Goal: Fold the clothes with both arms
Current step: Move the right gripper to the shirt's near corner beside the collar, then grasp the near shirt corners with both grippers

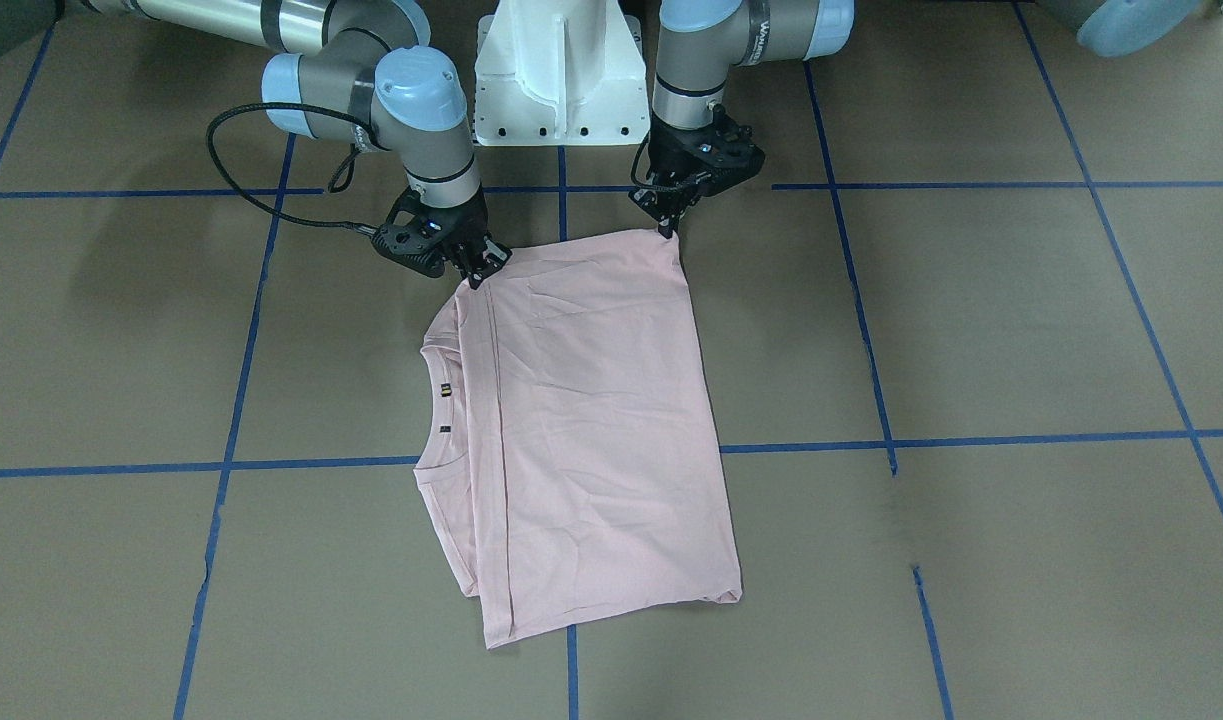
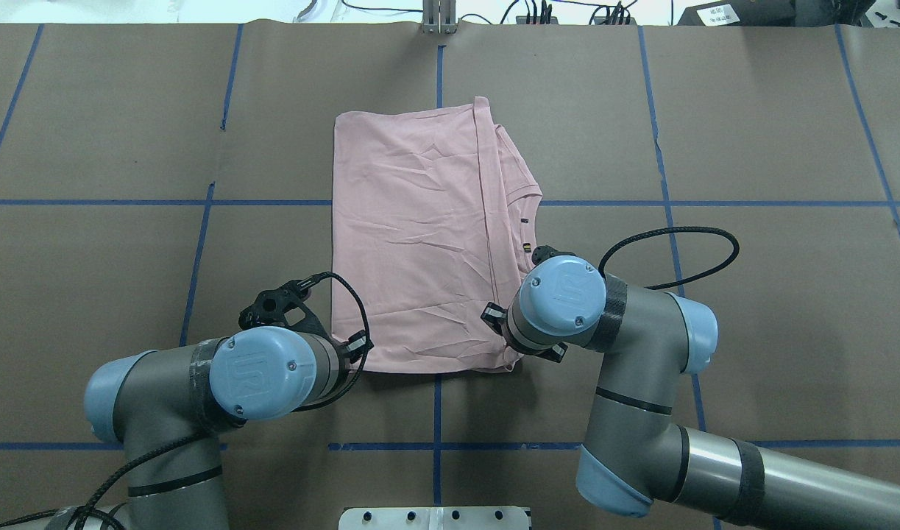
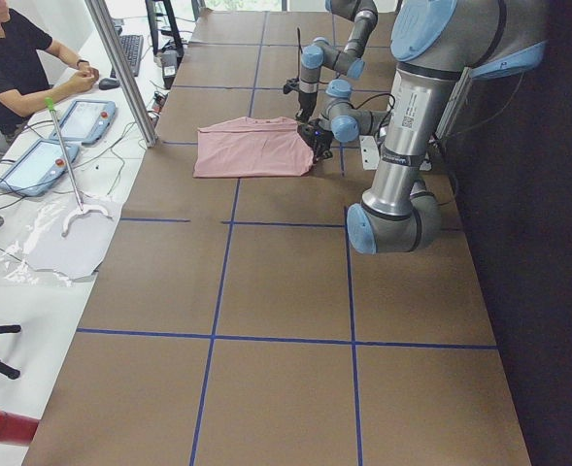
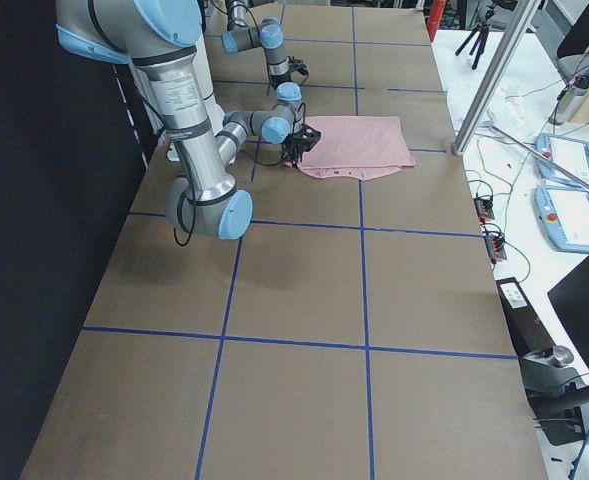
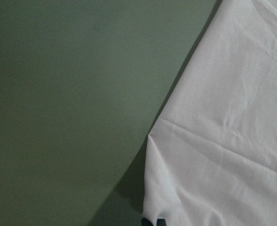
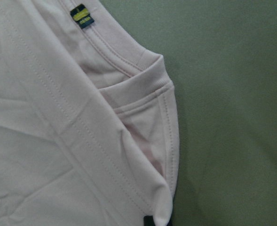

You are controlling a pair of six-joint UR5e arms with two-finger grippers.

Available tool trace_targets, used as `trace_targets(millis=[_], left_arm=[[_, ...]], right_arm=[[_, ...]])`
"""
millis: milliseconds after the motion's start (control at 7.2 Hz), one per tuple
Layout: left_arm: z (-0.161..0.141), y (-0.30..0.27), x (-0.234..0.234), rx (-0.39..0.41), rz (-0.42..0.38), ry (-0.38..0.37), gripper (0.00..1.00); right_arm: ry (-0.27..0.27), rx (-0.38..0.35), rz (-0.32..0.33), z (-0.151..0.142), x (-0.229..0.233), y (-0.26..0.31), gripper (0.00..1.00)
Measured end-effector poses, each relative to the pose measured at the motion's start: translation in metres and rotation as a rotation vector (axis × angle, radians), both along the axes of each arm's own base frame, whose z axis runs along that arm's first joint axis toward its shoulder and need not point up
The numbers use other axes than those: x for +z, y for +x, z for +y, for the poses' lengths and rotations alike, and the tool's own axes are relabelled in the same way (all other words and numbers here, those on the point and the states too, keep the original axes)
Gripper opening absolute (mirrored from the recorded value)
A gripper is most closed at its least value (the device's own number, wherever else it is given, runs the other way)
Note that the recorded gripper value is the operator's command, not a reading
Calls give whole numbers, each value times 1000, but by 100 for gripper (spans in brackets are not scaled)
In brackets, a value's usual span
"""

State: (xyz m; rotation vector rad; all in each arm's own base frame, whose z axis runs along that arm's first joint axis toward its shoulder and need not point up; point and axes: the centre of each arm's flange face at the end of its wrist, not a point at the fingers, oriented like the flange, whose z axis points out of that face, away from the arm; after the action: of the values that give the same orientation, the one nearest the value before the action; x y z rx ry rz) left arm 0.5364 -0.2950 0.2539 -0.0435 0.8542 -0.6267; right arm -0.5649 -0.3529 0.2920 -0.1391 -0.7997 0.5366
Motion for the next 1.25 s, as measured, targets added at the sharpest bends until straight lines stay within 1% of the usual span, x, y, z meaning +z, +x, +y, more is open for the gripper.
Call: trace_targets(millis=[417, 695, 973, 1251], left_arm=[[-3, -3, -1, -4, 1, 2, 0], [1, -11, -8, 1, 18, 8, 0], [17, -30, -21, 20, 32, 11, 0], [50, -40, -33, 74, 36, 10, 0]], right_arm=[[18, -2, -18, -4, -10, 4, 0], [31, -1, -52, -1, -23, 19, 0], [43, -16, -94, 14, -35, 40, 0], [56, -50, -133, 40, -45, 54, 0]])
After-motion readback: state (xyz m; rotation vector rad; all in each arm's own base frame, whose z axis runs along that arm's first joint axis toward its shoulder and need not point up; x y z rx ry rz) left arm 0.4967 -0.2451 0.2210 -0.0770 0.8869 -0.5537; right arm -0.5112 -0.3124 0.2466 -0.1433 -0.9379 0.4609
